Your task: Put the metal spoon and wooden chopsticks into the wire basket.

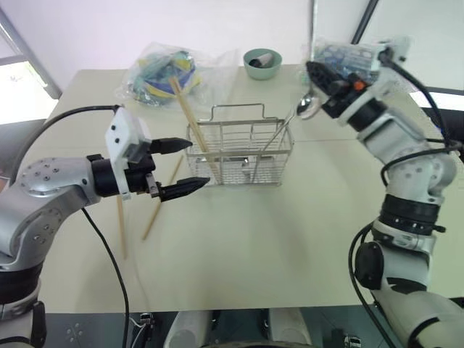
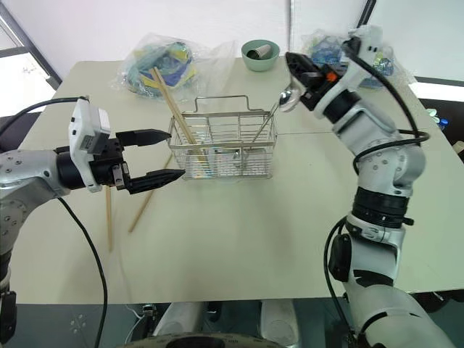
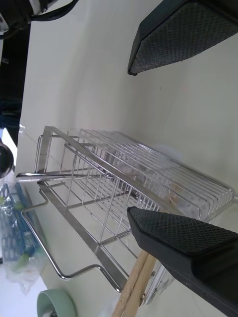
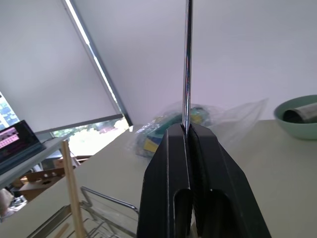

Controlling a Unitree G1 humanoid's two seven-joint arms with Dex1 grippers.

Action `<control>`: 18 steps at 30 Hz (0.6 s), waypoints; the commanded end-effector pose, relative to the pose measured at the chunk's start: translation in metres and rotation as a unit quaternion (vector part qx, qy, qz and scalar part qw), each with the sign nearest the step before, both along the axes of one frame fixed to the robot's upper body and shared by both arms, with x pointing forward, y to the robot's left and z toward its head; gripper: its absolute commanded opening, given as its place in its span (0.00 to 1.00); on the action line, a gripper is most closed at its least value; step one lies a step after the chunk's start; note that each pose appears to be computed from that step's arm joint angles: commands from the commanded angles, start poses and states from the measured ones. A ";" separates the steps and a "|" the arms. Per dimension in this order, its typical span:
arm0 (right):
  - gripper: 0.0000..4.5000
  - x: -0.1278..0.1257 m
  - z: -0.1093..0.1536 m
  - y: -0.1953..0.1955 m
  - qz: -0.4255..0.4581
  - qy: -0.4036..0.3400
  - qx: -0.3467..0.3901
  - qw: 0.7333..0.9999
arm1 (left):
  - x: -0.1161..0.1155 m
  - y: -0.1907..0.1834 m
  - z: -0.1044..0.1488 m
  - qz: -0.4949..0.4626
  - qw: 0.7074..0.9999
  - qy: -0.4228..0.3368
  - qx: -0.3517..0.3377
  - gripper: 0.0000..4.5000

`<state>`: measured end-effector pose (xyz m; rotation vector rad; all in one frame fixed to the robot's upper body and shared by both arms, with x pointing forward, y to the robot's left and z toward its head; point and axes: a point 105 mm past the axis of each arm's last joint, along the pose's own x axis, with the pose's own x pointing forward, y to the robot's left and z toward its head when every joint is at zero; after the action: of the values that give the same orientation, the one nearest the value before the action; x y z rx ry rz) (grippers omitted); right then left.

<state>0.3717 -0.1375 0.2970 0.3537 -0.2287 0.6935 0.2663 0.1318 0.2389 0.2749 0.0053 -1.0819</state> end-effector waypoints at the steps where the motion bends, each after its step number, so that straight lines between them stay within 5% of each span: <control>1: 0.00 -0.013 0.012 0.014 0.019 -0.040 -0.011 0.999 | -0.003 0.000 0.013 0.001 0.999 -0.032 -0.006 1.00; 14: 0.00 0.001 -0.034 0.027 -0.008 -0.017 -0.015 1.000 | -0.002 0.000 0.020 0.011 0.999 -0.041 -0.015 1.00; 18: 0.32 0.007 -0.036 0.020 -0.029 -0.017 -0.003 0.999 | -0.001 0.001 0.023 0.012 0.999 -0.042 -0.018 1.00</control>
<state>0.3802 -0.1127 0.2483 0.3299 -0.2029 0.6572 0.2683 0.1310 0.2483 0.2664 -0.0331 -1.0562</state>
